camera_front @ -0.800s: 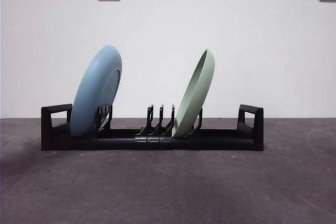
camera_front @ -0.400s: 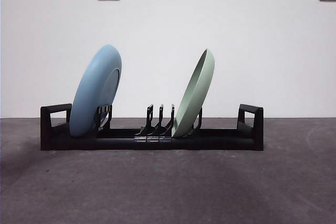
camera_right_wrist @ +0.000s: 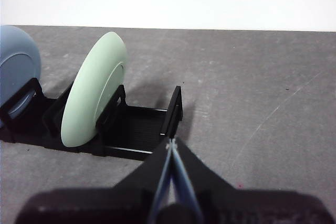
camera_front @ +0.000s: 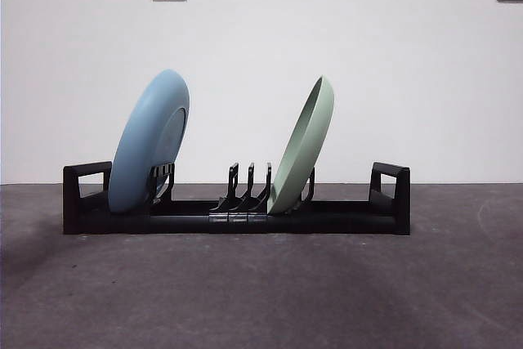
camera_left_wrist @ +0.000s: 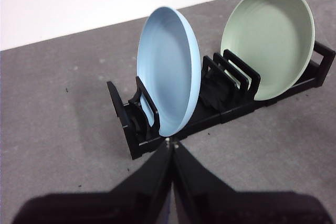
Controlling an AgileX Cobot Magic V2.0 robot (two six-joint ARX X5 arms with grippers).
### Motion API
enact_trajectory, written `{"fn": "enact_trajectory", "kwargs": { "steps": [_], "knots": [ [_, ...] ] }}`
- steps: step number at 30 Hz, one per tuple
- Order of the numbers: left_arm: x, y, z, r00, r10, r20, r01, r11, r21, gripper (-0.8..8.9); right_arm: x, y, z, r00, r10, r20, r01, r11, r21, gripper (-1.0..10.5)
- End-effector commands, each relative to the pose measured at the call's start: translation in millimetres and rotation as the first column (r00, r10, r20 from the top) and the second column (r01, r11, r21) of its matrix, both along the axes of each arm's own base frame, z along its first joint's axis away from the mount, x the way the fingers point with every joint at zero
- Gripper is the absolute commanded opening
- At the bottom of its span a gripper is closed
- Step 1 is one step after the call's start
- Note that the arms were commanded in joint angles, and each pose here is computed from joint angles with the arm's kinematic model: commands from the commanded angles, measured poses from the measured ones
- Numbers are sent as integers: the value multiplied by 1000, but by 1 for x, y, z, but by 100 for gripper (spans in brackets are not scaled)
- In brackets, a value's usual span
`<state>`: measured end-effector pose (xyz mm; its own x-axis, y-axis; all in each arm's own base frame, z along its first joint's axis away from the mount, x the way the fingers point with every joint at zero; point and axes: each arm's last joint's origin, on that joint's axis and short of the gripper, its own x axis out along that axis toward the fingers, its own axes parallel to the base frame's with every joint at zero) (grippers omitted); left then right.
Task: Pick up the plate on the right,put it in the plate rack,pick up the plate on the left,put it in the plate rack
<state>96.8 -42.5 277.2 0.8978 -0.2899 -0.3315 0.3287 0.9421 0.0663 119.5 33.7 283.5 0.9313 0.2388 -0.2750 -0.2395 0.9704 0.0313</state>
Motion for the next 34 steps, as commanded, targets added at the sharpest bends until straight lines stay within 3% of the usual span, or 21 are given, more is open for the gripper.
{"fn": "enact_trajectory", "kwargs": {
  "steps": [1,10,20,34],
  "knots": [
    [0,0,-2,1000,2,-8,-2,1000,12,-3,0,0,-2,1000,-5,-3,5,1000,8,3],
    [3,3,6,992,-6,124,-2,998,65,-3,0,0,-2,1000,-5,-4,5,1000,8,3],
    [-3,24,-29,971,70,229,-73,997,4,-3,0,0,-2,1000,-5,-5,5,1000,8,3],
    [-3,31,-116,971,168,168,-163,986,-40,-3,0,0,-2,1000,-5,-4,5,1000,8,3]
  ]
}}
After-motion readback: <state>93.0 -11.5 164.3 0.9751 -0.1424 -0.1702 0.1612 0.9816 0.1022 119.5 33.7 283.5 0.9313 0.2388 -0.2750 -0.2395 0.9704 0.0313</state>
